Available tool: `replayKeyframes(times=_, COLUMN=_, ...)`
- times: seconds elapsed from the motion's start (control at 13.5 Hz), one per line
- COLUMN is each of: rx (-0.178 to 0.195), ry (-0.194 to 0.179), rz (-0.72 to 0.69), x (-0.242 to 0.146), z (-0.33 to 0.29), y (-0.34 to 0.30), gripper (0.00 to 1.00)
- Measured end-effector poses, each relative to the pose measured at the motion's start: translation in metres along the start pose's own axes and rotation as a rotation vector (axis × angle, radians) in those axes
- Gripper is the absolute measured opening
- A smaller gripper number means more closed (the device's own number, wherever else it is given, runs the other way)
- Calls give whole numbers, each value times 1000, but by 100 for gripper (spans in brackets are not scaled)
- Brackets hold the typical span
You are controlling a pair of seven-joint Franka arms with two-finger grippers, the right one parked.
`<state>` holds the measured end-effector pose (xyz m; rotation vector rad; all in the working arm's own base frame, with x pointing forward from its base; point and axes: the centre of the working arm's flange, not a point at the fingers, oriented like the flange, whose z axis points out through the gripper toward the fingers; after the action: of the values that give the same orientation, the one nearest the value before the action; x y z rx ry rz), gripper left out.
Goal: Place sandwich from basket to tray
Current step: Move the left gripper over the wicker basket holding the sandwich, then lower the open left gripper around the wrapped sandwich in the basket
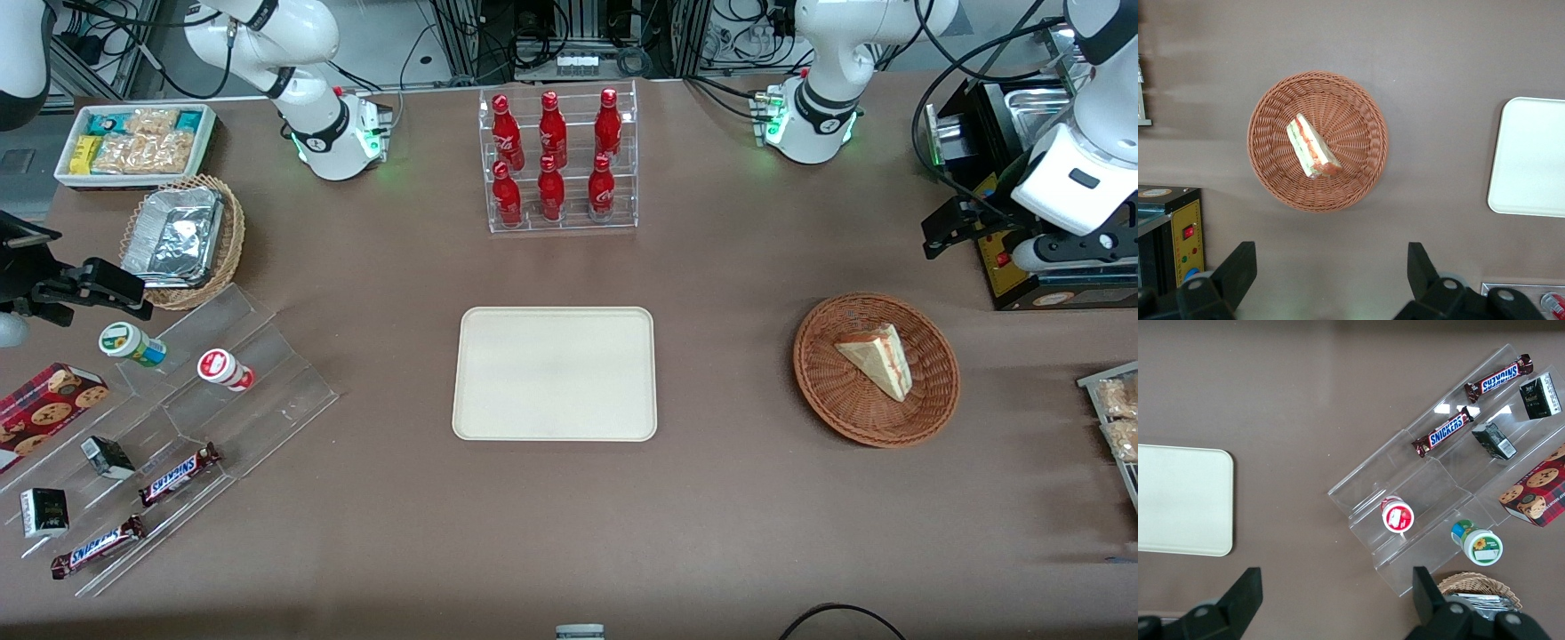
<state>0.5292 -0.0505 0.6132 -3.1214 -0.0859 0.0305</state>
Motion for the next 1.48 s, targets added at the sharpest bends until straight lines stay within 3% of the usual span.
replayKeyframes(times=0.22, rx=49, ry=-29, rz=-6, x=8, z=17, y=-8, gripper=100)
replayKeyframes(times=0.37, rx=68, ry=-67, rz=-49, x=19, z=39, y=-16, gripper=100)
replayKeyframes(times=0.96, rx=75, ry=-129, rz=-293, x=55, z=131, y=-86, gripper=100)
replayKeyframes(times=1.48, rx=58, ry=-41, rz=-535, x=52, z=232, y=-85, gripper=100)
